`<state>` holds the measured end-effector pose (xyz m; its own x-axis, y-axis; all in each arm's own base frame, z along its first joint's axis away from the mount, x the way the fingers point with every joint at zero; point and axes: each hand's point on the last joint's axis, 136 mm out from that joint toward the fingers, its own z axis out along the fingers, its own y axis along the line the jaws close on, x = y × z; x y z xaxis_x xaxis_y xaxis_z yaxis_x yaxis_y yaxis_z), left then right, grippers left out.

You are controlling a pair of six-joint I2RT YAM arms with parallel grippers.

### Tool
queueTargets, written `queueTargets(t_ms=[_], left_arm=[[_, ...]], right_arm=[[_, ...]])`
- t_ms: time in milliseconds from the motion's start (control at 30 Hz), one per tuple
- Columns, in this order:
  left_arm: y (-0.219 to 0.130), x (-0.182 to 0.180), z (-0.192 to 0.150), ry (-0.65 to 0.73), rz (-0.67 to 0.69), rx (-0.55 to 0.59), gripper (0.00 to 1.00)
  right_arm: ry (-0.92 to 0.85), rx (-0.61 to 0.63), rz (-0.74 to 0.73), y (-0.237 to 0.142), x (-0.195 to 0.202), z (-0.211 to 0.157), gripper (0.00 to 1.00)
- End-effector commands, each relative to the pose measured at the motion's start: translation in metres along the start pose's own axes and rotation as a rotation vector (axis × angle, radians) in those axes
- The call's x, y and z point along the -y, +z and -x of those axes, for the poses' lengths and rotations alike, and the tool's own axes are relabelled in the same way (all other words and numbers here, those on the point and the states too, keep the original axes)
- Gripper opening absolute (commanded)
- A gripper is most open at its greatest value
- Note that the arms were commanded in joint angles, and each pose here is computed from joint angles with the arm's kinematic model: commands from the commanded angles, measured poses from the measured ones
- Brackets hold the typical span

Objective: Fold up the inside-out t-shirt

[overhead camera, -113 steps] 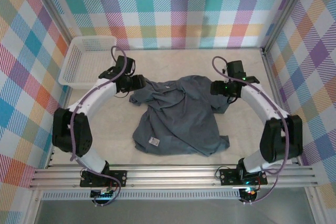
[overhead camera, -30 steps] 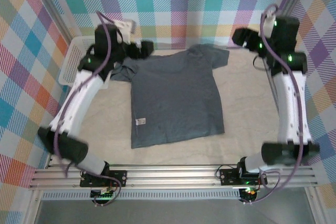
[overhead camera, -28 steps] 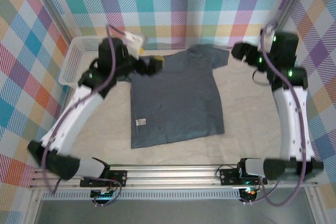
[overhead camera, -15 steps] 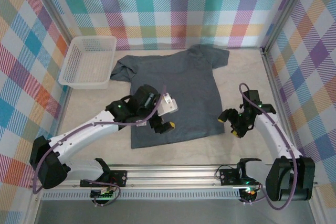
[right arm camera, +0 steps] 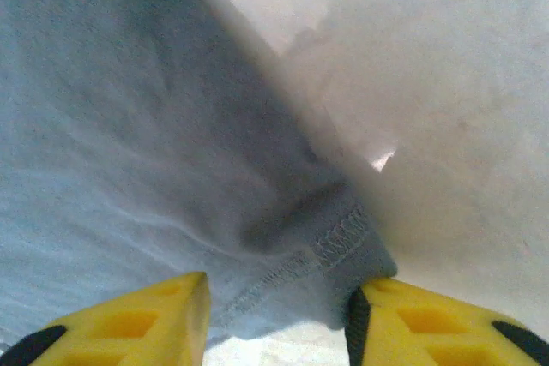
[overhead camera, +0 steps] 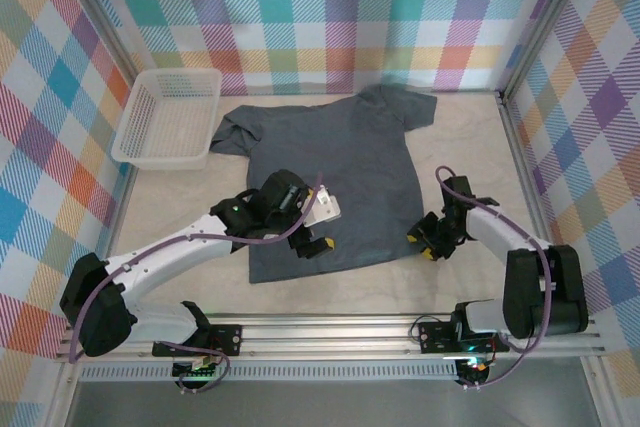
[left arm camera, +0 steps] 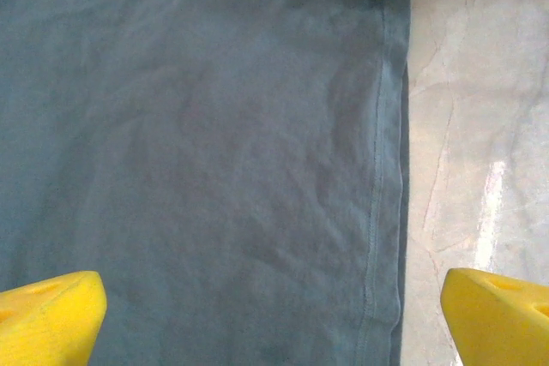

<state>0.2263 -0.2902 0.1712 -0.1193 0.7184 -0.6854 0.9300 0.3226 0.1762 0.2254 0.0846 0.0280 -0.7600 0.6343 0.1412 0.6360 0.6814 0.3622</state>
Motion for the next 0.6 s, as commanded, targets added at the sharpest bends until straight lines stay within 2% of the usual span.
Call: queueTargets(t_ms=[0,67,133,300,433,467,567], left_arm=[[0.003,0.004,0.005,-0.018,-0.014,0.028,1.0],[0.004,0.005,0.004,-0.027,-0.016,0.029,1.0],[0.006,0.008,0.002,-0.036,-0.034,0.026,1.0],[0.027,0.024,0.017,-0.072,-0.135,0.067,1.0],[0.075,0.048,0.053,-0.064,-0.221,0.131,1.0],[0.088,0.049,0.059,-0.073,-0.223,0.128,1.0],[0.128,0.028,0.069,-0.133,-0.081,0.13,1.0]], right_arm=[[-0.004,0.013,0.046,0.004,-0.016,0.008,0.29],[-0.018,0.008,0.064,-0.002,-0.022,0.006,0.11],[-0.033,0.003,0.093,-0.016,-0.032,0.001,0.02],[-0.081,0.006,0.19,-0.054,-0.061,-0.017,0.0],[-0.075,0.026,0.262,-0.07,-0.085,-0.016,0.0],[-0.075,0.034,0.271,-0.073,-0.09,-0.014,0.0],[-0.075,0.061,0.272,-0.078,-0.096,-0.008,0.0]])
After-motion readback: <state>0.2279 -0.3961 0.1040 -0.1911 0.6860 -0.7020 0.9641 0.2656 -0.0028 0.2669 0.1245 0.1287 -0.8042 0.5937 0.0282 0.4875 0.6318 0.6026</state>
